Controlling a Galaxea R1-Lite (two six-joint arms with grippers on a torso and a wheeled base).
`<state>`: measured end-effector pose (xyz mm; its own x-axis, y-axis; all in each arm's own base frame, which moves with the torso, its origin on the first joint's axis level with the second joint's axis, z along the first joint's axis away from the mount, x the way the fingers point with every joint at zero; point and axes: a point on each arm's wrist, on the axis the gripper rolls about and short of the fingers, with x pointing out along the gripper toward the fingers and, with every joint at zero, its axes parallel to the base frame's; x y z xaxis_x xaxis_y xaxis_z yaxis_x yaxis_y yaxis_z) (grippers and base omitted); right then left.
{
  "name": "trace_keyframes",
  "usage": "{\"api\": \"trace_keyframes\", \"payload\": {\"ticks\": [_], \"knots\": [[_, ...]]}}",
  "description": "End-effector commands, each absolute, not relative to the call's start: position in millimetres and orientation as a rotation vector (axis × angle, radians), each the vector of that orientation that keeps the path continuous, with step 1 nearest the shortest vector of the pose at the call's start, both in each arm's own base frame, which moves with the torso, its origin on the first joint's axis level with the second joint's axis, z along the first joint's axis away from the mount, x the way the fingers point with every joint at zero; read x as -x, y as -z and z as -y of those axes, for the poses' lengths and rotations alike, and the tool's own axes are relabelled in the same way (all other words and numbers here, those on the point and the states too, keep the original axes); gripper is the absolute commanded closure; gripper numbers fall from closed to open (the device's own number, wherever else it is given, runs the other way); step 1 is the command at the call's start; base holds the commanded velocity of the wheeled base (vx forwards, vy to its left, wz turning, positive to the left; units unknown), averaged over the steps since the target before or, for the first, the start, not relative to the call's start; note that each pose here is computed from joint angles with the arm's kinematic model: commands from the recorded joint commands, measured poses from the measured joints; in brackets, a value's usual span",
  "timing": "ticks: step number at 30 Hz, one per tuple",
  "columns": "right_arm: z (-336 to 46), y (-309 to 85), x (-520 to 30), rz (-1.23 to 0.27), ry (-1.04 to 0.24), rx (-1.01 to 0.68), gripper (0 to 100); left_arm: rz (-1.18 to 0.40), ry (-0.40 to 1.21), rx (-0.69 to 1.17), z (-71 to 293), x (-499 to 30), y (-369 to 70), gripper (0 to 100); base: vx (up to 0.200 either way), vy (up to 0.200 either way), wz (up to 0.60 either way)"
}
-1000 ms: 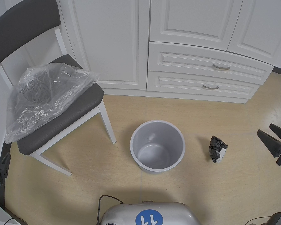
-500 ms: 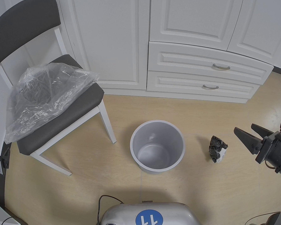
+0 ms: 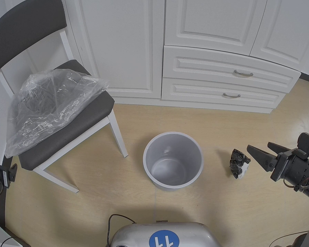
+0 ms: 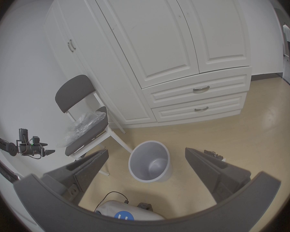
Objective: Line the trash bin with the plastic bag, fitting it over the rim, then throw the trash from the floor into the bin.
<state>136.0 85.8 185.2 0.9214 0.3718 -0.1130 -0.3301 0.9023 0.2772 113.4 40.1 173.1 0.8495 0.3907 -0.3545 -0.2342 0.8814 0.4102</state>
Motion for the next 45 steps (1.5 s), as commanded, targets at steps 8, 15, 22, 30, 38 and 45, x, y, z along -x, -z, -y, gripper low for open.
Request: {"api": "trace_keyframes", "payload": {"ticks": [8, 15, 22, 30, 38, 45], "knots": [[-96.3, -178.4, -151.5, -0.197, -0.356, -0.268, 0, -0.475, -0.353, -0.309, -75.8, -160.0, -153.0, 0, 0.0, 0.0, 0.0], [-96.0, -178.6, -151.6, -0.195, -0.355, -0.269, 0, -0.459, -0.335, -0.299, -79.0, -160.5, -154.5, 0, 0.0, 0.0, 0.0], [-95.4, -178.9, -153.1, -0.196, -0.348, -0.277, 0, -0.457, -0.353, -0.254, -86.4, -172.2, -151.9, 0, 0.0, 0.0, 0.0], [-94.8, -178.4, -153.2, -0.197, -0.345, -0.277, 0, -0.324, -0.404, -0.201, -92.4, -180.3, -163.7, 0, 0.0, 0.0, 0.0], [-94.7, -178.0, -153.1, -0.198, -0.345, -0.276, 0, -0.302, -0.396, -0.194, -91.3, -177.5, -165.1, 0, 0.0, 0.0, 0.0], [-94.2, -176.8, -154.2, -0.203, -0.339, -0.276, 0, -0.305, -0.336, -0.167, -91.1, -183.8, -161.8, 0, 0.0, 0.0, 0.0]]}}
